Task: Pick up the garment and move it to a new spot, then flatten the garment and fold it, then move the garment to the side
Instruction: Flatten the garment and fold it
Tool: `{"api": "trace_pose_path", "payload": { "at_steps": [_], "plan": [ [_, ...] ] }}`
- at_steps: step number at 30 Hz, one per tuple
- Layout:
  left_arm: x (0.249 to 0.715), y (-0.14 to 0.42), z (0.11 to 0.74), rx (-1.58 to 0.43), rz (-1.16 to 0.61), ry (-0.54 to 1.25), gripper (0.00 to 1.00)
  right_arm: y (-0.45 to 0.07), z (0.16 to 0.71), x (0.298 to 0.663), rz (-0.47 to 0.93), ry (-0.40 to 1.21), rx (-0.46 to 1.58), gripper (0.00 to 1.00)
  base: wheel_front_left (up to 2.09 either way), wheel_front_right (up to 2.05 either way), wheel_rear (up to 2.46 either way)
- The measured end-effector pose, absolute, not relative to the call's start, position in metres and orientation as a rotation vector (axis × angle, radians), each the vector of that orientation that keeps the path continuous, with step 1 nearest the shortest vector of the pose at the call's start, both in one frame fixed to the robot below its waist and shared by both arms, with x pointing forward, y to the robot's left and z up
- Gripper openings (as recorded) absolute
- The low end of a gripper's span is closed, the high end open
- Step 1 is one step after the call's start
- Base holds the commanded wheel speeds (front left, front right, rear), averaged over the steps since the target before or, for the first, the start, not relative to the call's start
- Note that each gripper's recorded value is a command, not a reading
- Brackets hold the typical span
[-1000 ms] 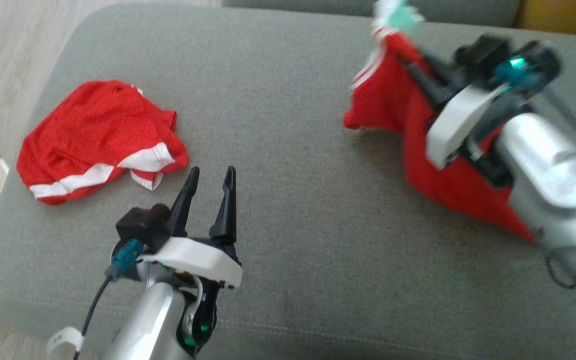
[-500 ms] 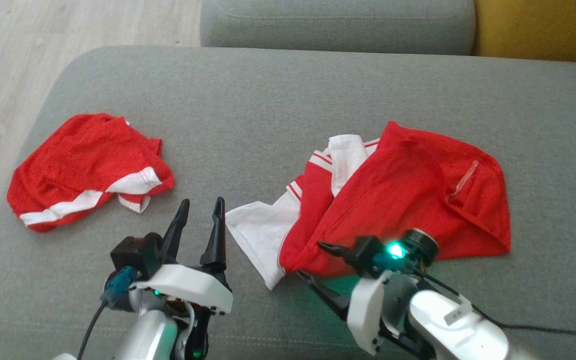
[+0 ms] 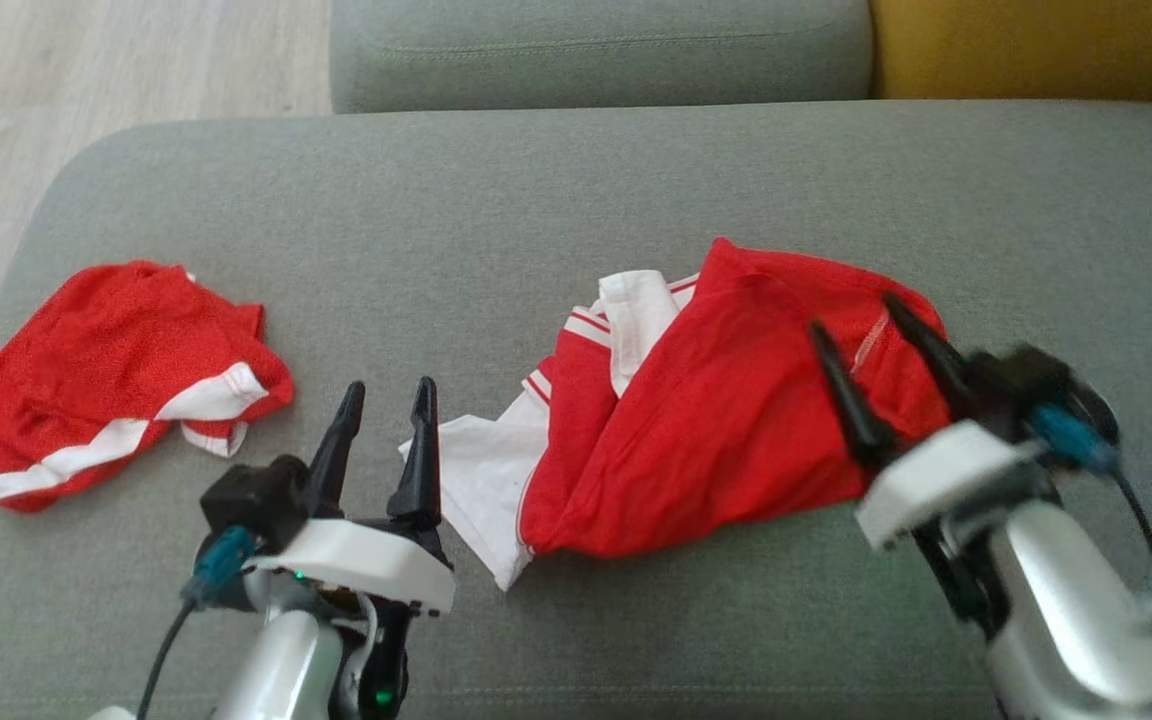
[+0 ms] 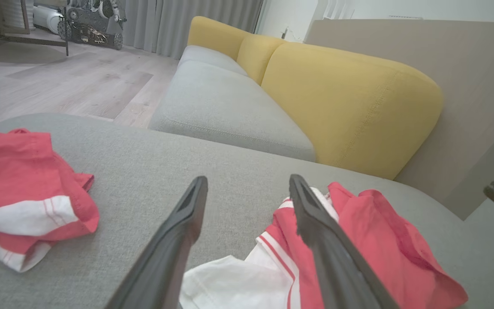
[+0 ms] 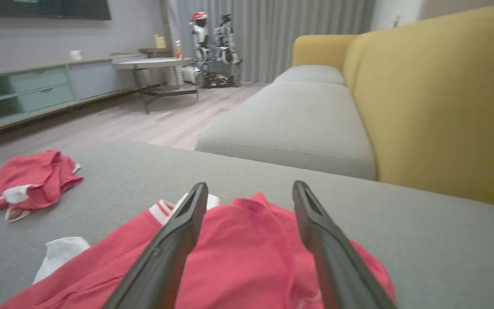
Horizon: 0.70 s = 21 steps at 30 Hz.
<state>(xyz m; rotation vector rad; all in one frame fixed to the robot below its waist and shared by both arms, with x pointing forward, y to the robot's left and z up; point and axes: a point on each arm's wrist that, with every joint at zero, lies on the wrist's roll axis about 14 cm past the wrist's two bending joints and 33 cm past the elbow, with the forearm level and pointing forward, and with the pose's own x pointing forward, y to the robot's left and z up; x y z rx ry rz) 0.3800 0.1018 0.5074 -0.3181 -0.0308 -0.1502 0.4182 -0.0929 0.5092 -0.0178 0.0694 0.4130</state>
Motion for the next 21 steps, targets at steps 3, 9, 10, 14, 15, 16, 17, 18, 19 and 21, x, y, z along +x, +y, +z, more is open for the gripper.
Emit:
{"api": "trace_pose_path", "payload": {
  "at_steps": [3,9,10,14,15,16,17,18,19,21],
  "plan": [
    [0.382,0.101,0.513,-0.323,-0.156,-0.049,1.00,-0.118,0.491,0.402,0.304,0.083,0.042,1.00,0.00,0.00,0.00],
    [0.378,0.095,0.510,-0.334,-0.168,-0.038,1.00,-0.137,0.476,0.383,0.206,0.097,0.104,1.00,0.00,0.00,0.00],
    [0.378,0.094,0.508,-0.335,-0.173,-0.031,1.00,-0.136,0.476,0.383,0.206,0.098,0.107,1.00,0.00,0.00,0.00],
    [0.379,0.092,0.503,-0.336,-0.178,-0.017,1.00,-0.128,0.476,0.391,0.230,0.114,0.101,1.00,0.00,0.00,0.00],
    [0.379,0.092,0.503,-0.336,-0.178,-0.017,1.00,-0.128,0.476,0.391,0.230,0.114,0.101,1.00,0.00,0.00,0.00],
    [0.379,0.091,0.502,-0.336,-0.179,-0.012,1.00,-0.125,0.476,0.395,0.239,0.120,0.097,1.00,0.00,0.00,0.00],
    [0.379,0.090,0.499,-0.336,-0.181,-0.005,1.00,-0.122,0.476,0.400,0.254,0.130,0.088,1.00,0.00,0.00,0.00],
    [0.379,0.089,0.497,-0.335,-0.185,0.002,1.00,-0.118,0.475,0.406,0.270,0.144,0.076,1.00,0.00,0.00,0.00],
    [0.379,0.087,0.495,-0.336,-0.190,0.008,1.00,-0.115,0.473,0.411,0.286,0.162,0.066,1.00,0.00,0.00,0.00],
    [0.380,0.086,0.491,-0.335,-0.190,0.021,1.00,-0.111,0.471,0.424,0.317,0.199,0.059,1.00,0.00,0.00,0.00]
  ]
}}
